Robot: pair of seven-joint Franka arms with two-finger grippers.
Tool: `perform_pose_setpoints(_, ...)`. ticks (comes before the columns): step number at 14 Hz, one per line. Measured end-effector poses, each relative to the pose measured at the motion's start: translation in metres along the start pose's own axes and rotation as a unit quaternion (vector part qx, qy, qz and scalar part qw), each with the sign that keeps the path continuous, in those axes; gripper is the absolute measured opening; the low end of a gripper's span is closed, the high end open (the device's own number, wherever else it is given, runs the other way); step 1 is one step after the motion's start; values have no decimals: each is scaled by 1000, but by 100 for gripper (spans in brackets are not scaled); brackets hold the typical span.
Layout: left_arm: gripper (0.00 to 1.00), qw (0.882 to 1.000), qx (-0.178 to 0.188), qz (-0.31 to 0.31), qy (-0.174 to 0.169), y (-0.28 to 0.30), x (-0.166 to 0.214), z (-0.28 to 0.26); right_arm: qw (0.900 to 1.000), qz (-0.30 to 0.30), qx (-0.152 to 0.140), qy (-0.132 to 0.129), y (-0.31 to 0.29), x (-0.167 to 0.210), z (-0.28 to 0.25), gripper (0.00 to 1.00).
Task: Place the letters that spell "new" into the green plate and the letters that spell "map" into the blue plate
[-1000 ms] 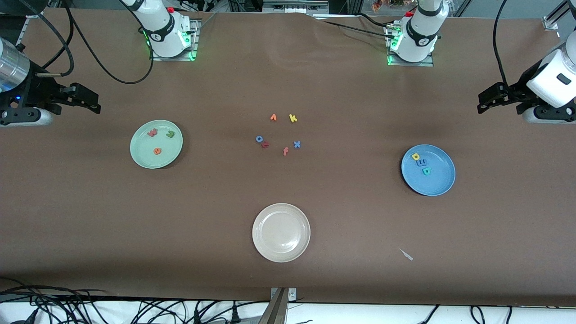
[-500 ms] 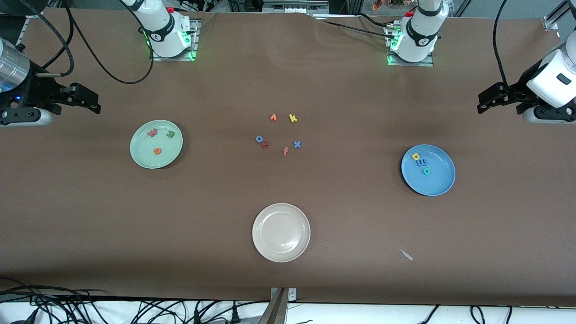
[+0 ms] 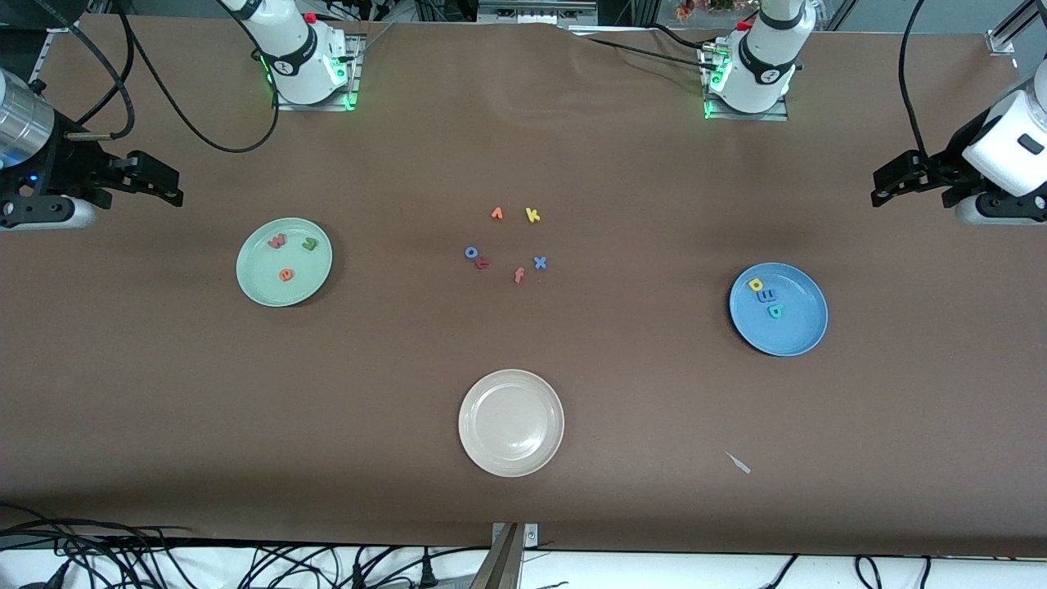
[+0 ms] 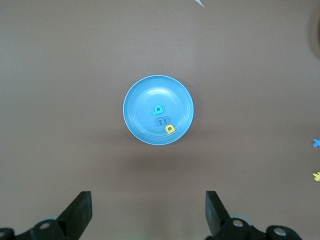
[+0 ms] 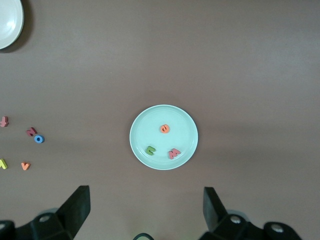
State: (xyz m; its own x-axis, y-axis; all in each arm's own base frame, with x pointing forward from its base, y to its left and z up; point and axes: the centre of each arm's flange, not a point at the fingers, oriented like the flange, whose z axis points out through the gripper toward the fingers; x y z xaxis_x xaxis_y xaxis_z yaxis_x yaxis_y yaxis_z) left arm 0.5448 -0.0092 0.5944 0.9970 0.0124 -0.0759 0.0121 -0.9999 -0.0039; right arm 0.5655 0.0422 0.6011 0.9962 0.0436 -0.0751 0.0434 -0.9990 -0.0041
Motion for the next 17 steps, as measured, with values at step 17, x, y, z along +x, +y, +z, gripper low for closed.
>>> perform_pose_setpoints(17,100,1000,0,-1,9,-1,2,-1,1000,0,0,-1,0,0,1,100)
